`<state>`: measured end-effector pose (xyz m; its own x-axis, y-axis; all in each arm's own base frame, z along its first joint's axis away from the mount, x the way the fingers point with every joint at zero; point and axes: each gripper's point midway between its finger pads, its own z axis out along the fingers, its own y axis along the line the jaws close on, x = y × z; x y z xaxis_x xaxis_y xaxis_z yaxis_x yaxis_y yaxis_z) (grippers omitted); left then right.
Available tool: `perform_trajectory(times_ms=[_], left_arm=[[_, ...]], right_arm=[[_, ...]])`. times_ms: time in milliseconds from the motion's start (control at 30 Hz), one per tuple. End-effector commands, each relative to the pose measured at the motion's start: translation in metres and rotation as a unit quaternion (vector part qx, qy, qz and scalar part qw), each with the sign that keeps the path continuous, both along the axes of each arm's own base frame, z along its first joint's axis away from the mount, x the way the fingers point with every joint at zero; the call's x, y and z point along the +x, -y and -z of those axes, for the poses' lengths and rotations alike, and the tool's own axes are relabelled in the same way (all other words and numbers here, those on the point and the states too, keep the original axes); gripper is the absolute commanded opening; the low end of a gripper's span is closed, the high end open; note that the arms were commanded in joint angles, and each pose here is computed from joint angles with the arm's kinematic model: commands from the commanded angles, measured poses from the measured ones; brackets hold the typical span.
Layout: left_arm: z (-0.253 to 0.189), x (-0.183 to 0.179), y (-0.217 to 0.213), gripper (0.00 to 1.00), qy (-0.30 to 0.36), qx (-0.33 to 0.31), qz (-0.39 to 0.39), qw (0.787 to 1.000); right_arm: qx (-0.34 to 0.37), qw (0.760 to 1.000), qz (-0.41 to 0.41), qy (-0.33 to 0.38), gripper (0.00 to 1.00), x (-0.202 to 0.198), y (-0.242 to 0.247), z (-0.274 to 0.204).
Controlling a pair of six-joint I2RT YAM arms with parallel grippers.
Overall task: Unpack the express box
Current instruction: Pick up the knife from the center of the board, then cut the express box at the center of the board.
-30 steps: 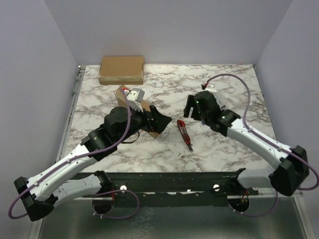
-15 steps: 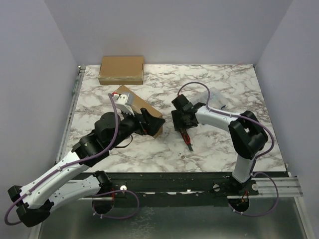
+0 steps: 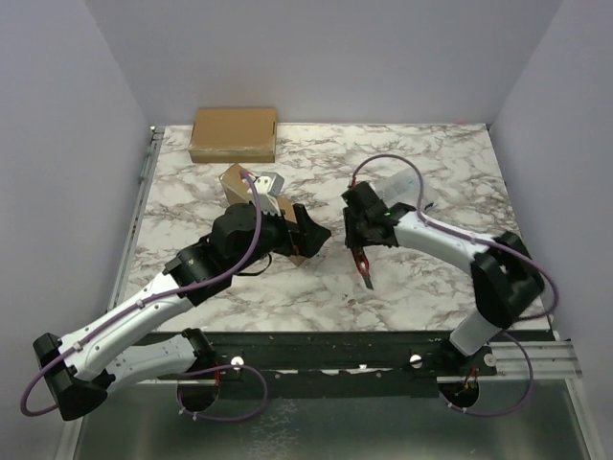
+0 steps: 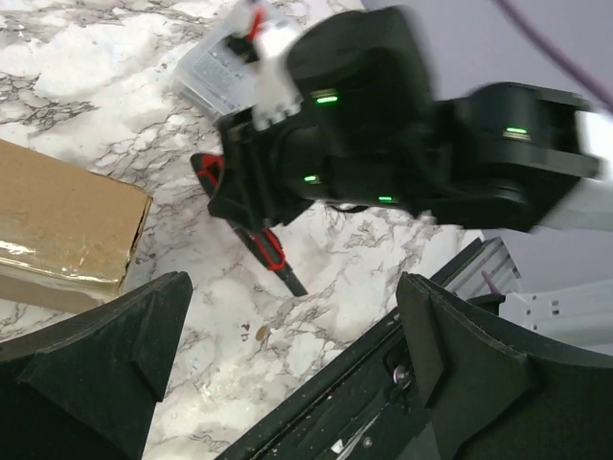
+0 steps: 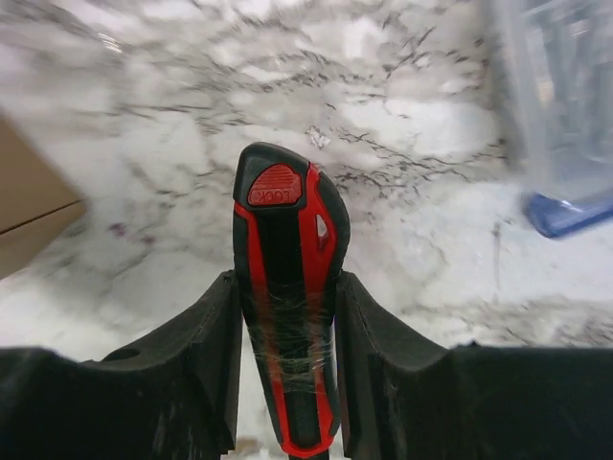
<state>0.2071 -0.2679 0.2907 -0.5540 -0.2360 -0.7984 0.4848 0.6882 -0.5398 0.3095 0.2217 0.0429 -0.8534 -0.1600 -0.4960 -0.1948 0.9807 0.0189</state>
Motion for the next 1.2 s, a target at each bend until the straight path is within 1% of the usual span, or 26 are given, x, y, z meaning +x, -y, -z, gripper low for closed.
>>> perform_trajectory(times_ms=[0, 133, 167, 233, 267, 333, 400, 500, 667, 700, 733, 767, 800, 867, 933, 1000, 1033, 1067, 1133, 1167], left_arm=[[-0.024, 0.0, 0.009, 0.99, 0.01, -0.034, 0.01, 0.999], [-0.035, -0.001, 0.02, 0.97, 0.021, -0.063, 0.031, 0.997], [-0.04, -0.003, 0.024, 0.97, 0.024, -0.074, 0.04, 0.996], [-0.049, -0.008, 0.034, 0.98, 0.034, -0.099, 0.069, 0.992], [-0.053, -0.009, 0.039, 0.98, 0.041, -0.108, 0.081, 0.99], [-0.054, -0.002, 0.048, 0.96, 0.046, -0.102, 0.078, 0.991], [-0.051, 0.008, 0.055, 0.94, 0.046, -0.084, 0.059, 0.994], [-0.043, 0.017, 0.069, 0.92, 0.059, -0.05, 0.037, 0.996], [-0.036, 0.017, 0.092, 0.84, 0.059, -0.03, 0.047, 0.997], [-0.034, 0.018, 0.094, 0.8, 0.056, -0.028, 0.047, 0.997], [-0.032, 0.018, 0.096, 0.72, 0.055, -0.026, 0.05, 0.997], [-0.024, 0.016, 0.096, 0.53, 0.049, -0.018, 0.055, 0.997], [-0.022, 0.015, 0.096, 0.45, 0.048, -0.017, 0.058, 0.997], [-0.019, 0.012, 0.092, 0.33, 0.047, -0.013, 0.061, 0.997], [-0.014, 0.01, 0.087, 0.24, 0.043, -0.005, 0.059, 0.997], [-0.013, 0.005, 0.083, 0.11, 0.045, 0.001, 0.067, 0.997], [-0.012, 0.002, 0.081, 0.04, 0.044, 0.006, 0.073, 0.996], [-0.013, 0.0, 0.079, 0.0, 0.048, 0.008, 0.077, 0.996], [-0.01, -0.006, 0.072, 0.0, 0.05, 0.021, 0.089, 0.995], [-0.01, -0.01, 0.067, 0.0, 0.053, 0.027, 0.095, 0.994]], right_arm=[[0.132, 0.976, -0.005, 0.172, 0.01, 0.014, -0.012, -0.126], [0.257, 0.927, -0.024, 0.274, 0.01, -0.003, -0.015, -0.214], [0.285, 0.913, -0.006, 0.292, 0.0, -0.008, -0.01, -0.234], [0.333, 0.889, 0.068, 0.307, 0.0, -0.012, 0.007, -0.263], [0.361, 0.876, 0.102, 0.303, 0.01, -0.015, 0.012, -0.275], [0.402, 0.859, 0.135, 0.288, 0.01, -0.022, 0.015, -0.292], [0.417, 0.854, 0.156, 0.269, 0.01, -0.026, 0.017, -0.301], [0.42, 0.859, 0.161, 0.246, 0.01, -0.029, 0.013, -0.307], [0.426, 0.863, 0.151, 0.224, 0.0, -0.033, 0.005, -0.301], [0.429, 0.863, 0.151, 0.218, 0.01, -0.034, 0.004, -0.3], [0.432, 0.863, 0.151, 0.213, 0.01, -0.036, 0.003, -0.299], [0.444, 0.859, 0.147, 0.206, 0.01, -0.042, 0.002, -0.297], [0.448, 0.859, 0.144, 0.204, 0.01, -0.044, 0.001, -0.297], [0.448, 0.86, 0.142, 0.197, 0.0, -0.046, 0.0, -0.296], [0.452, 0.861, 0.136, 0.191, 0.01, -0.05, -0.001, -0.296], [0.458, 0.863, 0.112, 0.182, 0.02, -0.056, -0.007, -0.295], [0.456, 0.865, 0.09, 0.189, 0.1, -0.058, -0.009, -0.295], [0.455, 0.866, 0.063, 0.197, 0.24, -0.06, -0.013, -0.297], [0.427, 0.88, 0.004, 0.207, 0.55, -0.067, -0.016, -0.291], [0.404, 0.889, -0.025, 0.213, 0.69, -0.07, -0.016, -0.287]])
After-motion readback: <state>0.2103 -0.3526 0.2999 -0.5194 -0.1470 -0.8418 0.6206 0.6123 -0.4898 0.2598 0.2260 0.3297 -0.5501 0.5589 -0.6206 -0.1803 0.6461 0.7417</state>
